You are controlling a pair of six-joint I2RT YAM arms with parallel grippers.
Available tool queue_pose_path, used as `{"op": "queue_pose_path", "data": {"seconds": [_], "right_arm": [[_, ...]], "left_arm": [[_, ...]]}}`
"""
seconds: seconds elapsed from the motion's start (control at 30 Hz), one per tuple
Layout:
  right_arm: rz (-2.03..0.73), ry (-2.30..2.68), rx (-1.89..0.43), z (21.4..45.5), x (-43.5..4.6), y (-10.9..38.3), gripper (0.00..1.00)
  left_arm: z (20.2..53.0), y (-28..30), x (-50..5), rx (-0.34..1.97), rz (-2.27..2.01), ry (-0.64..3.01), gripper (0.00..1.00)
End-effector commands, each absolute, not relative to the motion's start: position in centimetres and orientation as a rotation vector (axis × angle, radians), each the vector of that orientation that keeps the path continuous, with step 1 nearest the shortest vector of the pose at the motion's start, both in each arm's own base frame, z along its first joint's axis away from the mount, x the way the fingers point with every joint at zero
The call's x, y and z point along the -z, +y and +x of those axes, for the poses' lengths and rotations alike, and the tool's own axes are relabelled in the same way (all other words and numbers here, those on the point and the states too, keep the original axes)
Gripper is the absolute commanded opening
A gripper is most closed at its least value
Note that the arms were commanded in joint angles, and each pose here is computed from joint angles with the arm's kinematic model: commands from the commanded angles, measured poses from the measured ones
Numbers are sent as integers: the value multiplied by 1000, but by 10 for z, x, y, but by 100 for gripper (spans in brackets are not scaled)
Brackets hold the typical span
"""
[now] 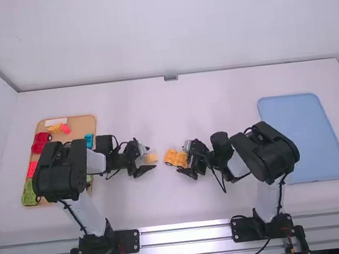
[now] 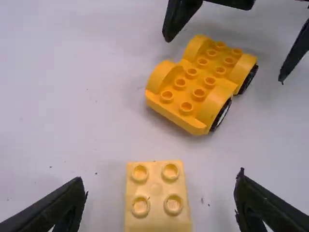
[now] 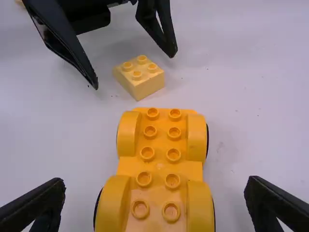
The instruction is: Assemble lego blocks to make yellow taxi
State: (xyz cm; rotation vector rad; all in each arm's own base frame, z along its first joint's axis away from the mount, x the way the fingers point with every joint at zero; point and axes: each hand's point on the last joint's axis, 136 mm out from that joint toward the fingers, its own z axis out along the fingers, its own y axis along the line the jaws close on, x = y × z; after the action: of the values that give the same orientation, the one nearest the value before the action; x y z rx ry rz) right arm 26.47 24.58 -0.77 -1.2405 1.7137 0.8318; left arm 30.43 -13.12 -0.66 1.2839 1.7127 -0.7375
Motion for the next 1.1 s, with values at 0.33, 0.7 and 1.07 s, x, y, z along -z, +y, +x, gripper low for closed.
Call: {"op": "queue_pose_path", "data": {"seconds": [0.33, 0.7, 1.07], "right_arm": [[-1280, 1685, -897, 257, 8, 257, 99], [-1281, 1684, -897, 257, 8, 257, 99], [-1266, 1774, -753, 266, 25, 254, 99]], "left_arm": [[303, -130, 23, 750, 1276, 1737, 71], [303, -126, 29, 717, 1285, 1774, 45], [302, -127, 29, 699, 1316, 1742, 7]]}}
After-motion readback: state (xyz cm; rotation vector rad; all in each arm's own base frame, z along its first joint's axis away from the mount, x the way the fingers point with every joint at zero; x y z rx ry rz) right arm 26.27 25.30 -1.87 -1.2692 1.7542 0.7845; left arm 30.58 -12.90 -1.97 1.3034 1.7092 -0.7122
